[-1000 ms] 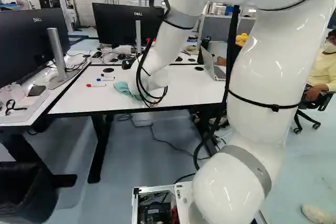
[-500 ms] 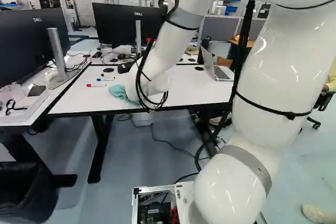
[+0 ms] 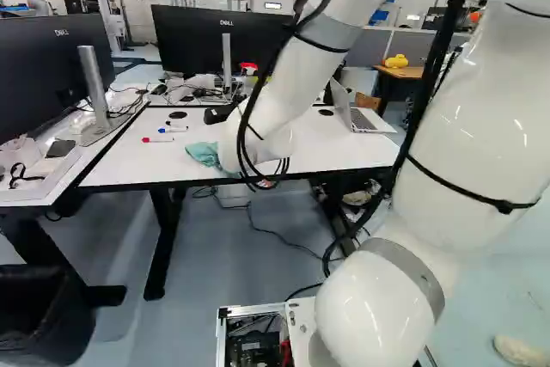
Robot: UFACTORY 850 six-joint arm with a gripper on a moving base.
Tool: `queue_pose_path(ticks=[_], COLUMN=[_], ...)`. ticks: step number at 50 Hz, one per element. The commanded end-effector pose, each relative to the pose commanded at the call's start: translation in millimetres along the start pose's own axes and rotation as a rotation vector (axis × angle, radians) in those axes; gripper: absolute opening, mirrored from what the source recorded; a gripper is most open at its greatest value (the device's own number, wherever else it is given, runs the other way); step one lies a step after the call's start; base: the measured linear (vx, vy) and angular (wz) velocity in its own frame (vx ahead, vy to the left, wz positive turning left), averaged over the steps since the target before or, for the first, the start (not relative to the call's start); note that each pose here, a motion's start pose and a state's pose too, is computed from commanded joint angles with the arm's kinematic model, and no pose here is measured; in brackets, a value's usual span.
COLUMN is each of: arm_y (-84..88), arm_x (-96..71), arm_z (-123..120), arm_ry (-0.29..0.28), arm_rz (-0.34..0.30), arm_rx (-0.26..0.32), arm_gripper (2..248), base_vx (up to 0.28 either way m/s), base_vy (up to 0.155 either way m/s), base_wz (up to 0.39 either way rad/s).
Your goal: Clean the table with the green towel
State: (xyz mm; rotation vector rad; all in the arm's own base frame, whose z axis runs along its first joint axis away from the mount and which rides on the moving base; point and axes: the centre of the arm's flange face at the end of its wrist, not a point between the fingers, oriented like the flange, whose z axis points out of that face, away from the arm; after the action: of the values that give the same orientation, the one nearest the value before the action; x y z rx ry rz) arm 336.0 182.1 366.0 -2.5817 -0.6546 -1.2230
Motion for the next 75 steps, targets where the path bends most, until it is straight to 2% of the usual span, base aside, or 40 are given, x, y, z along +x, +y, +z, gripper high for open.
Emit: queue_pose_path(ticks=[17,40,61,75], arm_y=[23.5,50.3,56.6,55.9], arm_x=[-4.2,15.2,40.3,44.2], arm_z=[-4.8,18.5,50.4,45.4], arm_ry=[-0.001,0.003,0.014,0.027], arm_rz=[0.04,0.078,0.079,0.078], arm_rx=[-0.048,-0.095,-0.098,-0.098], arm_gripper=[51,51,51,51], base_vx=[0.0,0.0,0.0,0.0], base_vy=[0.0,0.0,0.0,0.0], base_wz=[0.0,0.0,0.0,0.0])
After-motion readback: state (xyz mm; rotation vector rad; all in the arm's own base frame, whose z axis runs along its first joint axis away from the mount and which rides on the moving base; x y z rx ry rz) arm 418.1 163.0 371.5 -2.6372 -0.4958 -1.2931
